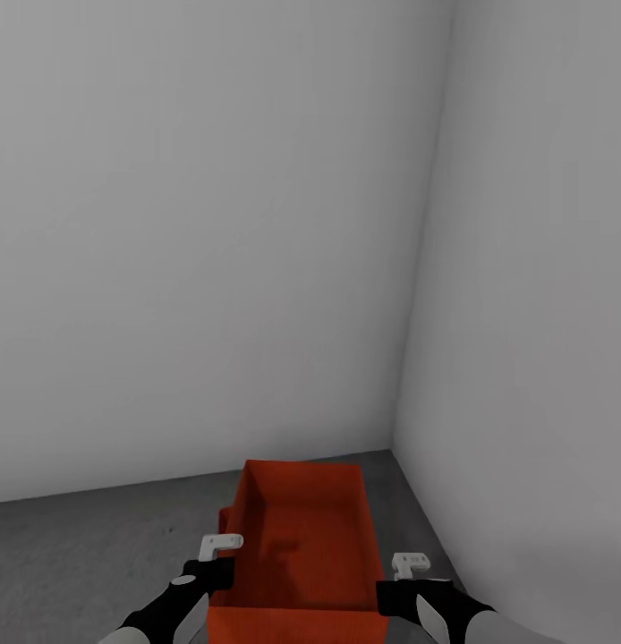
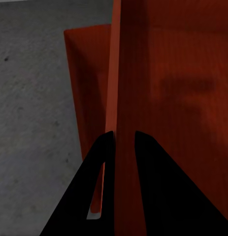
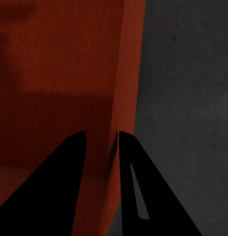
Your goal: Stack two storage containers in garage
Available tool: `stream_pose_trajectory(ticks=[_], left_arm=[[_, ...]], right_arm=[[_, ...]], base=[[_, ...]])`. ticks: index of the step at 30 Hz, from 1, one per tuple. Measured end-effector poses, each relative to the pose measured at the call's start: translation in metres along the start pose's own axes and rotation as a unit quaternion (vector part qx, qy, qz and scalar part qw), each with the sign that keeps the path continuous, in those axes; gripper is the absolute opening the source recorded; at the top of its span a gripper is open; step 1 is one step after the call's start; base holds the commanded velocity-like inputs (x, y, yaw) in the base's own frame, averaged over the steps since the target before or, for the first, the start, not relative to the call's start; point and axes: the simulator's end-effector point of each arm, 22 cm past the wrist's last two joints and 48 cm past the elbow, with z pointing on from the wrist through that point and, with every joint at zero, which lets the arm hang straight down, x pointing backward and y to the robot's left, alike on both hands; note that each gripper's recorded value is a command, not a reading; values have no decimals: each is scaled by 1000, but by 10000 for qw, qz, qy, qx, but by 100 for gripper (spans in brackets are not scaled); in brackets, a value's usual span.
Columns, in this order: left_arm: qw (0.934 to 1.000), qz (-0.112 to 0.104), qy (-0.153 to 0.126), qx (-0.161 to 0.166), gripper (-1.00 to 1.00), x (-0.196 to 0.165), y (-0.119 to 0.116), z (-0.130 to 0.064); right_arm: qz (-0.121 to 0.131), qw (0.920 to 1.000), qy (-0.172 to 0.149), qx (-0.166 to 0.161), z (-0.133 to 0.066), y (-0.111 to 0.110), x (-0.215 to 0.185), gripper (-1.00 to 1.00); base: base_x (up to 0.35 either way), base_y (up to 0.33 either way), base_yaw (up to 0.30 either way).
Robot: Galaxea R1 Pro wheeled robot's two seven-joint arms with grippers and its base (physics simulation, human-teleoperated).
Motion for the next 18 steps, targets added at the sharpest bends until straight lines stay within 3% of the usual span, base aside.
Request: stream_pose_trajectory(ticks=[18], left_arm=[[10000,-13,-65,1,-100,26,1,23]], right_arm=[[-21,10000,-64,-1,28,-7,19,-100]], base=[[0,0,0]])
